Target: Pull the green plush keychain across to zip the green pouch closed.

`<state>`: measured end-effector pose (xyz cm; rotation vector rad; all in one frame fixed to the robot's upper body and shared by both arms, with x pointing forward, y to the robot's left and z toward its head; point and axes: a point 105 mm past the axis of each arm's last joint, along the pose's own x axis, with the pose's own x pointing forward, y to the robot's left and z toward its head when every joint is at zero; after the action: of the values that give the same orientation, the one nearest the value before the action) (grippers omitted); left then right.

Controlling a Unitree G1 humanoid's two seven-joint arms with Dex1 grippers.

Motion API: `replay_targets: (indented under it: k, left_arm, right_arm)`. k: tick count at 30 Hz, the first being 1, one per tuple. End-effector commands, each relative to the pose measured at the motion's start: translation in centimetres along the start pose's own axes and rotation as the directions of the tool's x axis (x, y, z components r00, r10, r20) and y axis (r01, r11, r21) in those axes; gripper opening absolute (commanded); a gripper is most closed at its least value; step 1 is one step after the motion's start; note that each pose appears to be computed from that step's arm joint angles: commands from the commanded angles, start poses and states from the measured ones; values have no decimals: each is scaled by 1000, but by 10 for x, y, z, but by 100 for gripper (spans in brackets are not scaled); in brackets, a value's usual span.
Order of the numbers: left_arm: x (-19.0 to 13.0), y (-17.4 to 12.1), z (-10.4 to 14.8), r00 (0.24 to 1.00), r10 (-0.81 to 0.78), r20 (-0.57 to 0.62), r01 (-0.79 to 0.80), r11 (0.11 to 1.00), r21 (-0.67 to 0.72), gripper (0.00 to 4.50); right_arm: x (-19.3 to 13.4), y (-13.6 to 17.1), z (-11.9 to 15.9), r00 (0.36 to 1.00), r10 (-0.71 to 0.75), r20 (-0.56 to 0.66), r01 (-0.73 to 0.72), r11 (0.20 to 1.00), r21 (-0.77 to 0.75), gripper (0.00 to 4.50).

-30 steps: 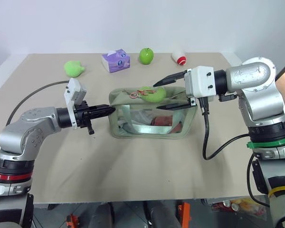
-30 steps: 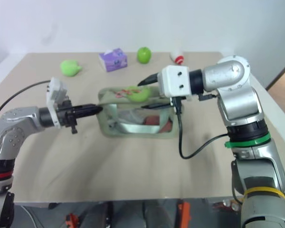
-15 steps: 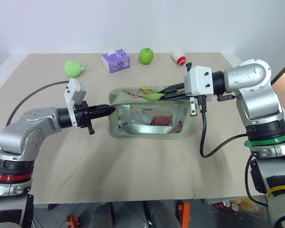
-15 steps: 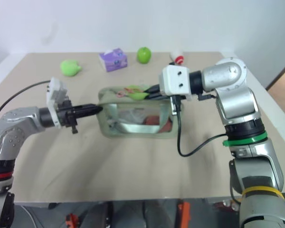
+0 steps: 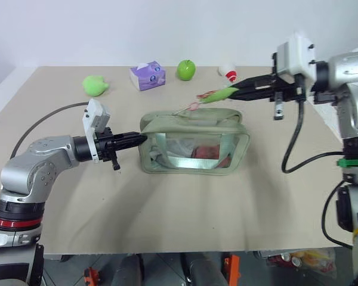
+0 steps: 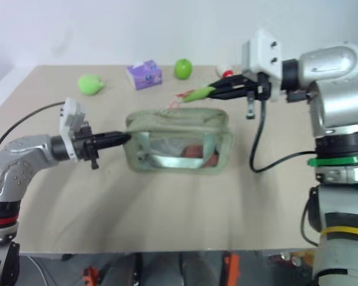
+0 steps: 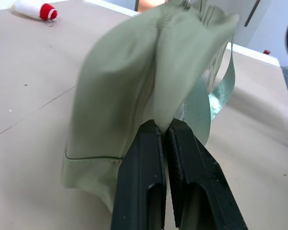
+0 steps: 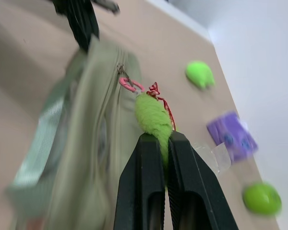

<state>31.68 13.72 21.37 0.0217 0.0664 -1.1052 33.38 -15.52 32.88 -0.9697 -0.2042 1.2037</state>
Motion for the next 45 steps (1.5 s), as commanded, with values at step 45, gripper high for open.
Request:
replay_targets:
  k: [45]
  left_arm:
    - [-7, -1, 0, 999, 29, 15, -29, 999, -27, 0]
  right_arm:
    - [24, 141, -133, 849, 328, -414, -350, 937, 24, 2]
